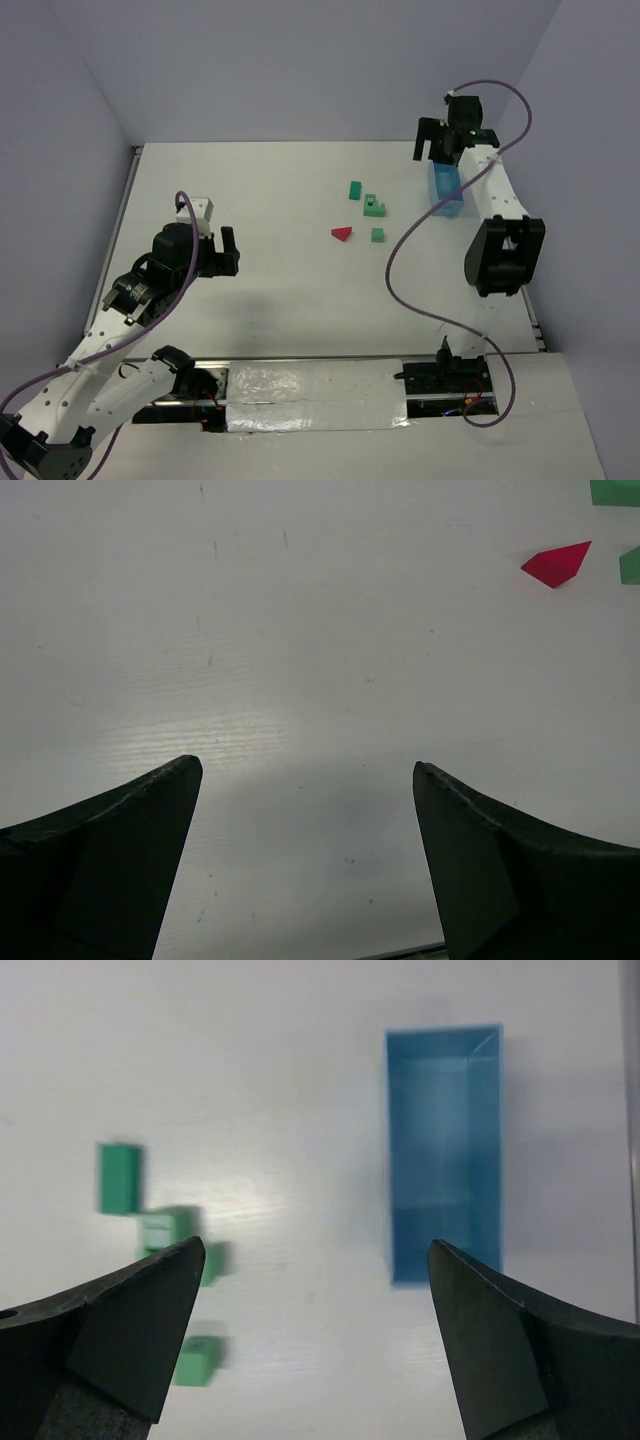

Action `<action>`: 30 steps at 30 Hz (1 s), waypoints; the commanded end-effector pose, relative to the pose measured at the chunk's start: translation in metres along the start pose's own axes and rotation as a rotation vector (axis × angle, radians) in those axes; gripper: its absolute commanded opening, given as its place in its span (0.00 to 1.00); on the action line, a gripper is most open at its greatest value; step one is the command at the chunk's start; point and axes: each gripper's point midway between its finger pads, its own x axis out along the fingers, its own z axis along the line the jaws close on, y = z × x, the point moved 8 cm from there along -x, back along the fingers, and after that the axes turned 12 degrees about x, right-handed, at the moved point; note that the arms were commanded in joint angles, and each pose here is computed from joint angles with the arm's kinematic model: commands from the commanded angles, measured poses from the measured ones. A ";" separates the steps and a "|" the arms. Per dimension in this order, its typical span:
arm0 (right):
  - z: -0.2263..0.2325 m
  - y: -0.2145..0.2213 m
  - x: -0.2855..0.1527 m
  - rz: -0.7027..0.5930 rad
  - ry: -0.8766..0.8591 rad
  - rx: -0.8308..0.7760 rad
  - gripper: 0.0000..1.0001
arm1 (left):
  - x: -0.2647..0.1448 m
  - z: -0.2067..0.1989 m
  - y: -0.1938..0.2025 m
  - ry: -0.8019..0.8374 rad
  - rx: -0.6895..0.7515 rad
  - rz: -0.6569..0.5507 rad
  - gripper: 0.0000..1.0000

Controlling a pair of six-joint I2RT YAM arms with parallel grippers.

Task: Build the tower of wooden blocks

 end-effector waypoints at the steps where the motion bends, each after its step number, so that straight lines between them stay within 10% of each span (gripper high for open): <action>1: 0.053 -0.006 -0.092 -0.242 0.041 0.133 1.00 | 0.001 0.000 -0.007 -0.008 0.012 -0.036 1.00; 7: 0.090 0.079 -0.132 -0.166 -0.638 0.147 1.00 | -0.001 0.002 -0.007 -0.023 0.007 -0.040 1.00; 16: 0.075 0.169 -0.080 -0.045 -0.229 0.136 0.99 | -0.003 0.004 -0.008 -0.045 -0.002 -0.049 1.00; 23: 0.074 0.188 -0.033 0.074 -0.072 0.047 0.71 | -0.001 0.004 -0.006 -0.047 0.002 -0.034 0.99; 30: 0.084 0.194 0.004 0.152 -0.034 -0.005 0.63 | 0.002 0.003 -0.006 -0.044 0.007 -0.023 0.99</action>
